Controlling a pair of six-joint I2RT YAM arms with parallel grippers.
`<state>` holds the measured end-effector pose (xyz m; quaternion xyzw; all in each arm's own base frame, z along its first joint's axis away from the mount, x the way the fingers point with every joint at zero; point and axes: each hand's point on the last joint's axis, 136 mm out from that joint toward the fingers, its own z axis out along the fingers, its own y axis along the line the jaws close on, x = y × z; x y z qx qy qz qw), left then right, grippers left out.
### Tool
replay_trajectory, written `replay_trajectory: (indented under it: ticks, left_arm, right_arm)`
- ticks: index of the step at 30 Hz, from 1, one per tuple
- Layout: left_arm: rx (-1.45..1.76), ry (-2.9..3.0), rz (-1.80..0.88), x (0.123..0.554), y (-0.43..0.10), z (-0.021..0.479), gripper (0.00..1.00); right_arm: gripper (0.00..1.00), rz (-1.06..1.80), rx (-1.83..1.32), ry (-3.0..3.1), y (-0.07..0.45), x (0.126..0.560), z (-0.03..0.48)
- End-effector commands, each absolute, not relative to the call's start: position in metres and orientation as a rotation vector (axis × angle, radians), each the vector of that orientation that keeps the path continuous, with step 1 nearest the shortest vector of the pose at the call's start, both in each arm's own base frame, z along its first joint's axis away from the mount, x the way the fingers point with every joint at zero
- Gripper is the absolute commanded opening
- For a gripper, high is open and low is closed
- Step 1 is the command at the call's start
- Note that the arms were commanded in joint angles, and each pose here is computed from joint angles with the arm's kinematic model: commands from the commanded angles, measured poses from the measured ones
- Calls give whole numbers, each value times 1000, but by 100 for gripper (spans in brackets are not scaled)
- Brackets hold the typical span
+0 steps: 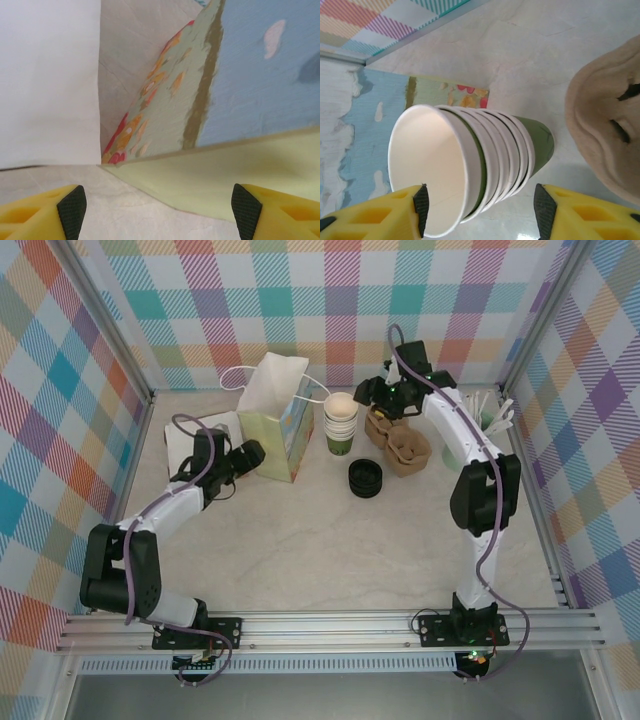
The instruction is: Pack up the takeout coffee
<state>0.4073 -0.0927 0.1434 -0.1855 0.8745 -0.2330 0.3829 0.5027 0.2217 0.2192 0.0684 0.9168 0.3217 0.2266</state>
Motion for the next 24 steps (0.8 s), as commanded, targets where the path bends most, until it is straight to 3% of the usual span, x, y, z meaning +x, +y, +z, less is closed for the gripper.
replay_trajectory:
  ticks: [1, 10, 24]
  left_arm:
    - [-421, 2227, -632, 389, -95, 155, 80]
    - [-367, 2266, -750, 357, -110, 162, 80]
    - [-382, 2276, -747, 353, -109, 161, 80]
  right_arm:
    - [55, 928, 148, 2538, 234, 498, 229]
    - [45, 903, 150, 2570, 239, 504, 221]
    - [27, 845, 130, 2603, 239, 507, 214]
